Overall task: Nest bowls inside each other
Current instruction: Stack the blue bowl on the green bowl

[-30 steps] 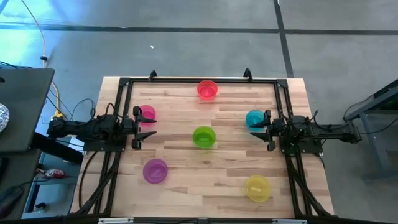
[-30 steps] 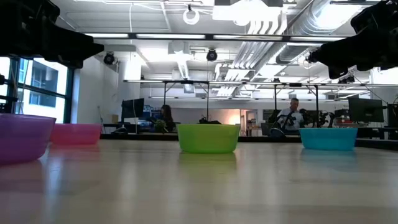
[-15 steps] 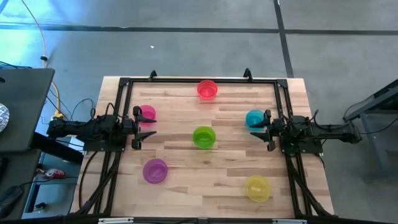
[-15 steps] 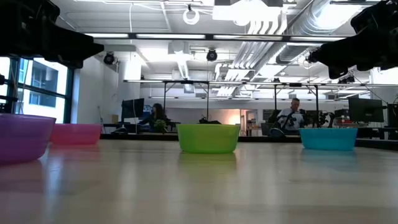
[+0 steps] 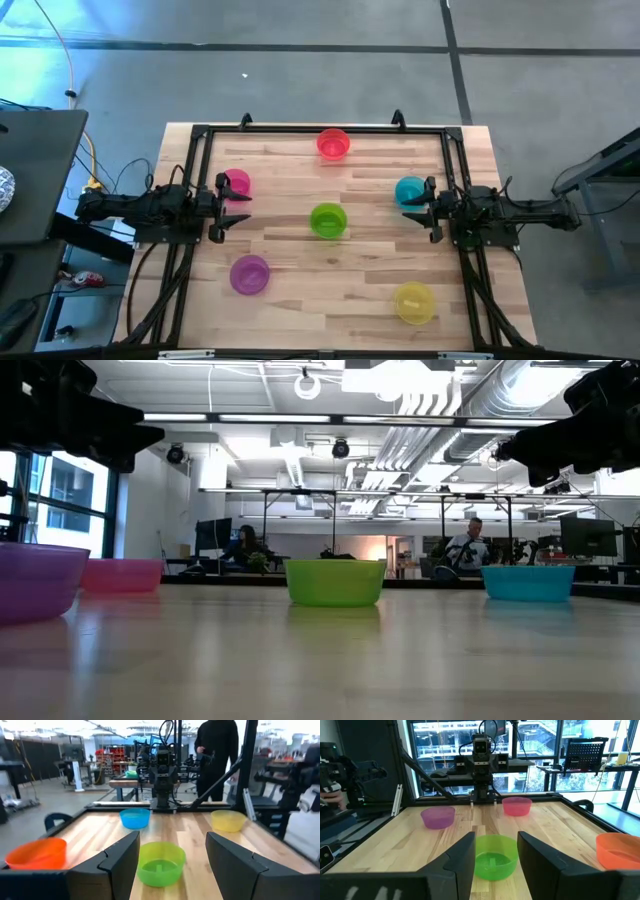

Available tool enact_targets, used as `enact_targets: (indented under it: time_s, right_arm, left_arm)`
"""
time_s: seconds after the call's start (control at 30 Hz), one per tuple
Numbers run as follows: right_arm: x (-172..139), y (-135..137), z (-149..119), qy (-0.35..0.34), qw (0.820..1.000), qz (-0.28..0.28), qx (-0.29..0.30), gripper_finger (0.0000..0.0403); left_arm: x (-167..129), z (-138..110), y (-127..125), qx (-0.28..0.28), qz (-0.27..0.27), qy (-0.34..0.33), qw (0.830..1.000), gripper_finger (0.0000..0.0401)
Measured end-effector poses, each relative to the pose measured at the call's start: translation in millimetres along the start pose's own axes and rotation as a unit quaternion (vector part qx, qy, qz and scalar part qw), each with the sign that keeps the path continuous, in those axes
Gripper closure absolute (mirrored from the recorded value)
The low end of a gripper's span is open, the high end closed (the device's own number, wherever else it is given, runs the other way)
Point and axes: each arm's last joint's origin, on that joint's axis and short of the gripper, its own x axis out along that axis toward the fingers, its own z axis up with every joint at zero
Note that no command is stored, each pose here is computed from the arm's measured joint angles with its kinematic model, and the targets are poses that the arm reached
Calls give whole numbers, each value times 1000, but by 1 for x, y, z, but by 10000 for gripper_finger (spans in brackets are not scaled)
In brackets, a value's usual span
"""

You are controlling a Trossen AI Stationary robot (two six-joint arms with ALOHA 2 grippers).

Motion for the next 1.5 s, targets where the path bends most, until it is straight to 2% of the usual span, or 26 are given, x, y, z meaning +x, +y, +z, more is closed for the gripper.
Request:
enact_targets:
  time_s: [0.1,0.3,0.7,1.3,1.5]
  right_arm:
    - [0,0,0,0,1000,0,0,263]
    - [0,0,0,0,1000,0,0,263]
    - [0,0,0,0,1000,0,0,263]
    - [0,0,0,0,1000,-2,0,263]
    - [0,0,0,-2,1000,-4,27,263]
  left_arm:
    - [0,0,0,-17,6,0,1000,185]
    - [0,1,5,-34,79,-8,996,185]
    - [-1,2,7,-4,115,-9,993,185]
    - [-1,2,7,-5,117,-10,993,185]
    - [-1,3,6,-6,109,-15,994,185]
